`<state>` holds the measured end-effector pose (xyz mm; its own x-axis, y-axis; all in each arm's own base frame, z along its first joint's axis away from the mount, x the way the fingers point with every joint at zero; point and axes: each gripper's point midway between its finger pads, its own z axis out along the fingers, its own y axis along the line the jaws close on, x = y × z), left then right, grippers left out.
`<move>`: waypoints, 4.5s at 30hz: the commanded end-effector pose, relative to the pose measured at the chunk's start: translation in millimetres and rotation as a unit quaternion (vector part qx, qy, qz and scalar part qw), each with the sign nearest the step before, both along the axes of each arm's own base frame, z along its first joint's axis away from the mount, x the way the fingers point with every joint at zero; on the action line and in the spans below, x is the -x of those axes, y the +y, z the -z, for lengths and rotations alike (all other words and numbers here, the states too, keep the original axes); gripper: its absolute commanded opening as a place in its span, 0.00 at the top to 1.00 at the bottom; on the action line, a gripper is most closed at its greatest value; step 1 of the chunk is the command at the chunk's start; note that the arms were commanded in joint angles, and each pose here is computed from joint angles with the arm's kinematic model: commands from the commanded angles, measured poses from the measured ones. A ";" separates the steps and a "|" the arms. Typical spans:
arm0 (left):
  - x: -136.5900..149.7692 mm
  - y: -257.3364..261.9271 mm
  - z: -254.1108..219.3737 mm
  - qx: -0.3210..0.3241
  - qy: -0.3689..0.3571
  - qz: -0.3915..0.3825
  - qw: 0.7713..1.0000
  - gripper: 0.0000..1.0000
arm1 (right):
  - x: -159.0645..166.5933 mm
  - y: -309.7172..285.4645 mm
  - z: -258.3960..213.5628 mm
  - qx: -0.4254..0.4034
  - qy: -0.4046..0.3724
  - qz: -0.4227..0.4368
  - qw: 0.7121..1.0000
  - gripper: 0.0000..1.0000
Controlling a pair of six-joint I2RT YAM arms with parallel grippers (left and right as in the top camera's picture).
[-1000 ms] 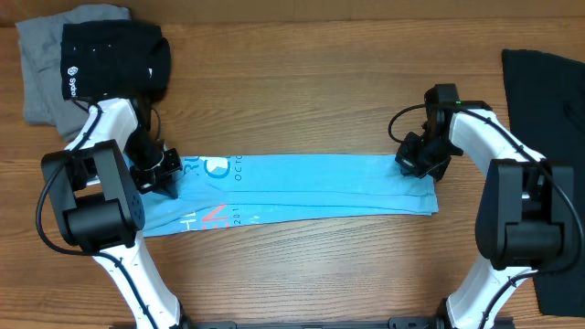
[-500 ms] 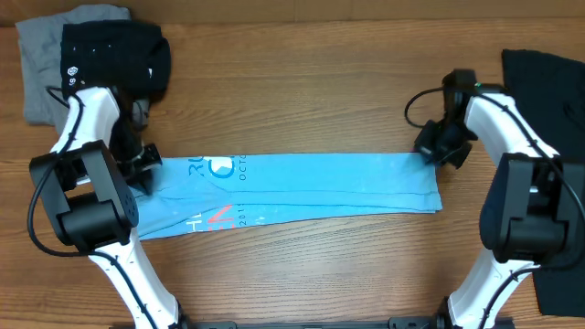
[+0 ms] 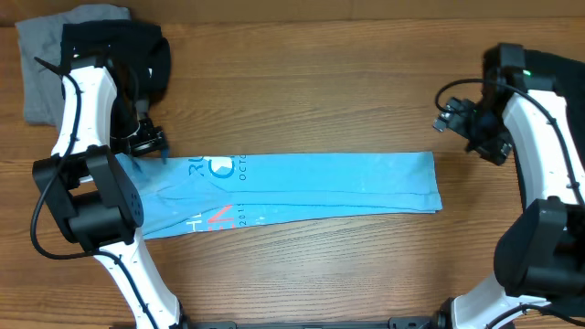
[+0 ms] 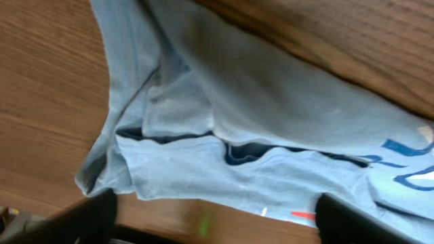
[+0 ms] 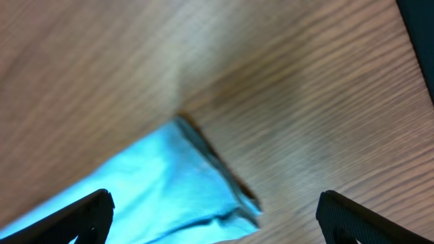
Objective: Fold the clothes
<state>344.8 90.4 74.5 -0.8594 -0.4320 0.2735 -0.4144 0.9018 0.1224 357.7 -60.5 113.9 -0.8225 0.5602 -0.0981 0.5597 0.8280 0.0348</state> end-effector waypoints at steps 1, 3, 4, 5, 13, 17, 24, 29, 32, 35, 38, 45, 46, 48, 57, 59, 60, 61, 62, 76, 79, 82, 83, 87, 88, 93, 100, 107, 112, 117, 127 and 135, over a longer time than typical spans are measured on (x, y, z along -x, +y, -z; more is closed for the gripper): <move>-9.7 -1.2 -6.5 0.002 -0.025 0.013 1.000 0.00 | 12.1 -0.8 22.1 -0.045 0.015 -0.036 0.998 0.00; -13.1 -0.4 -5.7 0.000 -0.032 0.013 0.999 0.00 | 14.6 1.5 34.1 -0.079 0.007 -0.037 0.996 0.00; -14.8 0.0 -5.3 -0.001 -0.035 0.013 0.999 0.00 | 16.6 2.5 40.9 -0.097 0.002 -0.038 0.995 0.00; -16.4 0.3 -4.9 -0.002 -0.038 0.013 0.999 0.00 | 18.4 3.4 46.3 -0.110 0.000 -0.038 0.993 0.00; -22.0 1.3 -3.7 -0.004 -0.050 0.013 0.999 0.00 | 30.8 32.0 81.3 -0.191 -0.020 -0.054 0.980 0.00; -22.8 1.4 -3.5 -0.004 -0.052 0.013 0.999 0.00 | 34.8 48.9 91.3 -0.214 -0.024 -0.066 0.974 0.00; -23.8 -2.8 -3.3 0.008 -0.055 0.010 0.998 0.00 | 49.3 69.0 112.2 -0.229 0.000 -0.080 0.970 0.01; -24.4 -2.7 -3.2 0.007 -0.056 0.010 0.998 0.00 | 51.8 84.0 117.7 -0.238 0.014 -0.085 0.967 0.40; -24.4 -2.7 -3.2 0.007 -0.056 0.010 0.998 0.00 | 49.2 88.4 117.7 -0.239 0.016 -0.065 0.969 0.68; -24.3 -2.7 -3.2 0.007 -0.056 0.010 0.998 0.00 | 47.3 89.8 117.8 -0.239 0.015 -0.056 0.969 0.96; -24.3 -2.7 -3.2 0.007 -0.056 0.010 0.998 0.00 | 46.2 88.4 117.7 -0.237 0.016 -0.046 0.970 0.96; -23.4 -2.9 -3.4 0.008 -0.054 0.010 0.998 0.00 | 40.8 39.3 108.5 -0.165 0.032 0.019 0.986 0.96; -23.4 -2.9 -3.4 0.008 -0.054 0.010 0.998 0.00 | 40.1 30.5 104.5 -0.152 0.035 0.028 0.987 0.96; -23.4 -2.9 -3.4 0.008 -0.054 0.010 0.998 0.00 | 39.3 15.7 96.7 -0.133 0.040 0.041 0.989 0.96; -23.5 -2.9 -3.4 0.008 -0.054 0.010 0.998 0.00 | 38.4 -14.4 55.6 -0.023 0.079 0.071 0.994 0.96; -23.5 -3.0 -3.4 0.008 -0.054 0.010 0.998 0.00 | 37.3 -8.5 48.8 -0.002 0.083 0.063 0.995 0.96; -23.5 -3.0 -3.4 0.008 -0.054 0.010 0.998 0.00 | 35.5 -2.7 45.5 0.006 0.083 0.059 0.995 0.96; -23.5 -3.0 -3.4 0.008 -0.054 0.009 0.998 0.00 | 33.0 4.1 43.0 0.014 0.080 0.050 0.995 0.96; -23.6 -3.0 -3.4 0.008 -0.054 0.009 0.998 0.00 | 30.5 11.5 41.1 0.018 0.077 0.039 0.996 0.96; -24.6 -6.5 -3.3 0.017 -0.057 0.005 0.998 0.00 | 24.7 160.2 37.5 -0.050 0.047 -0.124 0.990 0.96; -25.3 -6.4 -3.2 0.017 -0.059 0.005 0.998 0.00 | 27.9 183.6 36.7 -0.070 0.043 -0.149 0.985 0.96; -25.3 -6.4 -3.2 0.017 -0.059 0.005 0.998 0.00 | 30.1 206.3 35.4 -0.090 0.035 -0.175 0.980 0.96; -25.3 -6.4 -3.2 0.017 -0.059 0.005 0.998 0.00 | 30.4 216.3 34.4 -0.103 0.030 -0.184 0.977 0.96; -25.4 -6.4 -3.1 0.017 -0.059 0.005 0.998 0.00 | 32.7 251.3 29.9 -0.147 0.014 -0.220 0.964 0.96; -25.4 -6.4 -3.1 0.017 -0.059 0.005 0.998 0.00 | 34.1 257.0 29.4 -0.150 0.012 -0.227 0.962 0.96; -25.3 -6.3 -3.2 0.017 -0.059 0.006 0.998 0.00 | 45.1 277.7 29.2 -0.155 0.013 -0.256 0.954 0.96; -25.3 -6.3 -3.2 0.017 -0.059 0.005 0.998 0.00 | 55.0 306.4 28.3 -0.174 0.003 -0.290 0.941 0.96; -25.0 -6.5 -3.2 0.017 -0.058 0.005 0.998 0.00 | 61.1 326.4 28.0 -0.184 -0.006 -0.315 0.931 0.95; -24.2 -6.6 -3.4 0.018 -0.056 0.005 0.998 0.00 | 64.2 333.7 27.3 -0.186 -0.009 -0.322 0.928 0.87; -24.2 -6.6 -3.4 0.018 -0.056 0.005 0.998 0.00 | 68.5 352.6 24.1 -0.198 -0.024 -0.343 0.918 0.60; -23.5 -6.9 -3.5 0.018 -0.055 0.005 0.998 0.00 | 56.8 358.7 10.5 -0.212 -0.049 -0.356 0.909 0.51; -23.5 -7.1 -3.5 0.019 -0.055 0.005 0.998 0.00 | 19.6 322.4 0.9 -0.207 -0.070 -0.317 0.923 0.77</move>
